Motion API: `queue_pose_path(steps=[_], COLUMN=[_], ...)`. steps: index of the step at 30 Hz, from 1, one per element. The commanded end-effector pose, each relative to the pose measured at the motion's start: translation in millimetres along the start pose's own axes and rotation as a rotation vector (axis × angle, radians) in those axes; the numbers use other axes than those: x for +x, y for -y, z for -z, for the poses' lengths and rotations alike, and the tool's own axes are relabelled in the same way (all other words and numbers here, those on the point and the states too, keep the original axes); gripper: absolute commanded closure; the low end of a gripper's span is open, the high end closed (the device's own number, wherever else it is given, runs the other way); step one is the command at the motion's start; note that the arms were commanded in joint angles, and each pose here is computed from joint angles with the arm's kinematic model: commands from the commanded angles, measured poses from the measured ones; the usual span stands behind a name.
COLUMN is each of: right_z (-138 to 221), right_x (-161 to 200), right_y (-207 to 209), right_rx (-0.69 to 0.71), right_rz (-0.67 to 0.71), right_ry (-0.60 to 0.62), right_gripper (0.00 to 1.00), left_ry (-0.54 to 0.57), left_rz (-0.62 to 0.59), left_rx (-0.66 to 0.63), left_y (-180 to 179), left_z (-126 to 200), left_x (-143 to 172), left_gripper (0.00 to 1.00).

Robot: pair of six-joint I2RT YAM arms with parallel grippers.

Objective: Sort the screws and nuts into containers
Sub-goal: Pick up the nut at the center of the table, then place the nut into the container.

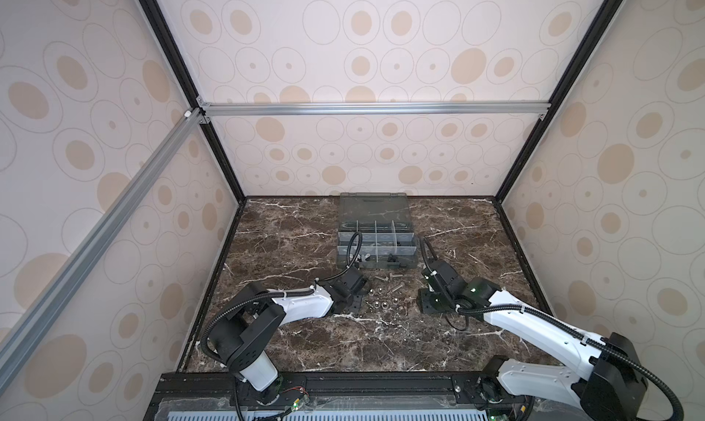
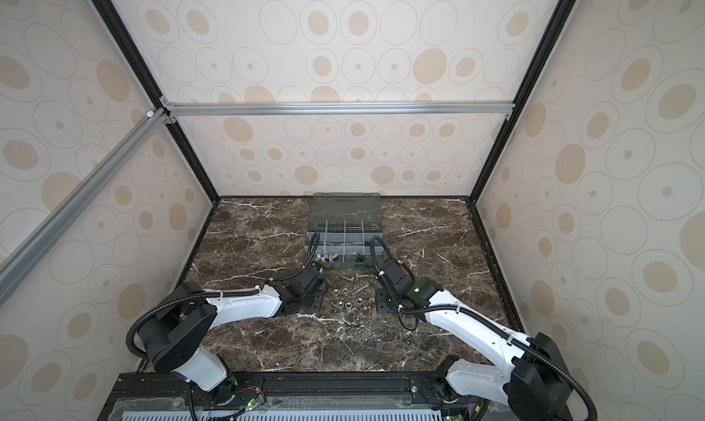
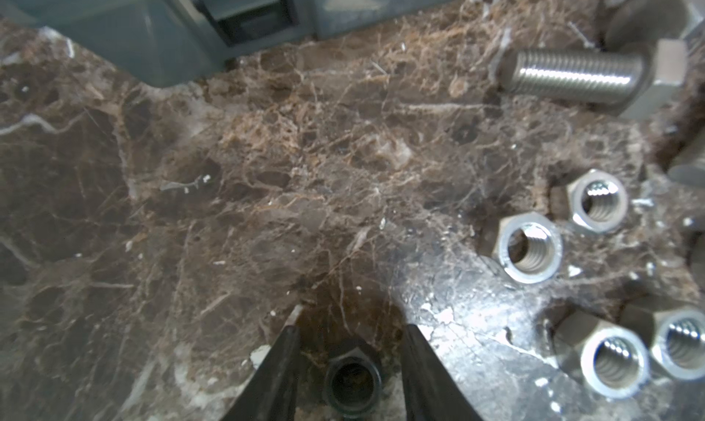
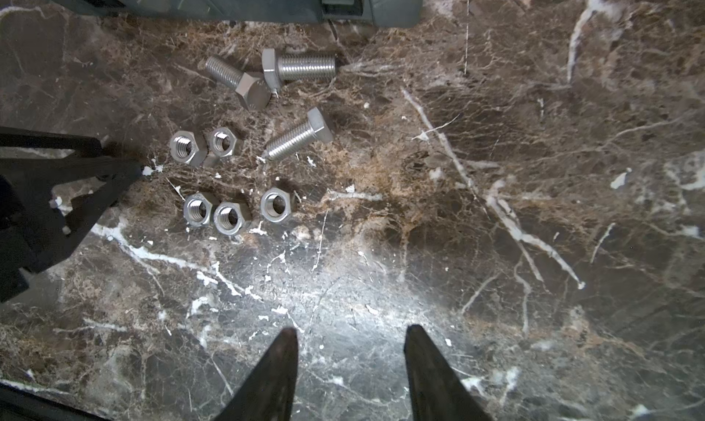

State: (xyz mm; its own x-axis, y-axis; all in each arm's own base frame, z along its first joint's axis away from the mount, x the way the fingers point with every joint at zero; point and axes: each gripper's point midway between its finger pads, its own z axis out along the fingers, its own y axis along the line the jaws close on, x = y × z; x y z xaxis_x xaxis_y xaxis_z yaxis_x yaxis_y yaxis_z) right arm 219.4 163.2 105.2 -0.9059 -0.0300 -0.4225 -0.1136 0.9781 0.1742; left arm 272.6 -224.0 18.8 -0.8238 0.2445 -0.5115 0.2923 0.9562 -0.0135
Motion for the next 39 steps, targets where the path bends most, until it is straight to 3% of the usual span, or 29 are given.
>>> queue_pose_path(steps=[1, 13, 21, 31, 39], right_z=[3, 4, 6, 14, 22], right_x=[7, 6, 7, 7, 10], right_y=[6, 6, 10, 17, 23], right_rx=[0.024, 0.022, 0.035, 0.053, 0.06], right_rz=[-0.008, -0.014, -0.02, -0.03, -0.044], right_ry=[-0.001, 0.006, 0.012, 0.029, 0.039], right_gripper=[0.51, 0.51, 0.51, 0.51, 0.51], left_ry=[-0.016, -0.011, 0.022, 0.198, 0.278], left_rz=[-0.037, -0.049, -0.054, -0.101, -0.136], left_rx=[-0.022, -0.032, 0.008, 0.118, 0.179], left_y=[4, 6, 19, 67, 113], left_z=[1, -3, 2, 31, 19], left_x=[2, 2, -16, -115, -196], left_gripper=[0.6, 0.78, 0.82, 0.81, 0.81])
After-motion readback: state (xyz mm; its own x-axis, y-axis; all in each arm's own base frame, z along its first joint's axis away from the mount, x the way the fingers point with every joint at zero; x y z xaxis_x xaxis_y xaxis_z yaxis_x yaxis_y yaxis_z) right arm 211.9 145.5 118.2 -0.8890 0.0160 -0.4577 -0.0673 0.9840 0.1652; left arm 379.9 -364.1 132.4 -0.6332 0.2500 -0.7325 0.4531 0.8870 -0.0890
